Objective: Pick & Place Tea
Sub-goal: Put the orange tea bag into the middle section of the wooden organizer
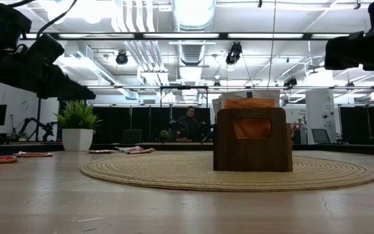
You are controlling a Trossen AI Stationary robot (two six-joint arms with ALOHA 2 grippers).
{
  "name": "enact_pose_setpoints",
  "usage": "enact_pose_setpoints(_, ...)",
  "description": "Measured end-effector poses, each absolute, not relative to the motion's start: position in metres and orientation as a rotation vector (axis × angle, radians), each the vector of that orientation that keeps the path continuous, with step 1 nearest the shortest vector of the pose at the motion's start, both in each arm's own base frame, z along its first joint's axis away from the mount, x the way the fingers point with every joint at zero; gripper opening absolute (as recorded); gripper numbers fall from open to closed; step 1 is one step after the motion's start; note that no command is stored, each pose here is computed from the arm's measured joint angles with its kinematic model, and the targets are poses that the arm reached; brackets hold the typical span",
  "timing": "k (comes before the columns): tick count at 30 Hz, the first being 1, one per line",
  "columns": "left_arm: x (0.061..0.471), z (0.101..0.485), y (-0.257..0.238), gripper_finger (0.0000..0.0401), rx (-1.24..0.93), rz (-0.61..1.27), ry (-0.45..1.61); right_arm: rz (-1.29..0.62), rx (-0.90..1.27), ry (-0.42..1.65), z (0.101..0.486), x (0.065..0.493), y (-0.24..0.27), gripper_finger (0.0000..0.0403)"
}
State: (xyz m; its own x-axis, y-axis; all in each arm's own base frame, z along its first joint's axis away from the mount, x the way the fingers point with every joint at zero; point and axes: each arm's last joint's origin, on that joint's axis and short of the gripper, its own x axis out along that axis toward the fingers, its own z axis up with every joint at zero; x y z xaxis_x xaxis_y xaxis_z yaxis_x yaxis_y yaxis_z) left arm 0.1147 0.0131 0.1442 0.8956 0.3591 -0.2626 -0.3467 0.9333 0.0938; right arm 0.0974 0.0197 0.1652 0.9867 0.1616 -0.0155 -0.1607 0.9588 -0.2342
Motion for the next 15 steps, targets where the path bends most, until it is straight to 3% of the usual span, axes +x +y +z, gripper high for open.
enact_pose_setpoints(11,0.115,0.148,0.013,0.0202,0.018,0.369,0.258,0.163,-0.237,-0.007,0.165,0.097,0.02,0.0009)
enact_pose_setpoints(15,0.117,0.159,0.013,0.0202,-0.016,0.371,0.138,0.163,-0.237,-0.007,0.165,0.097,0.02,0.0008)
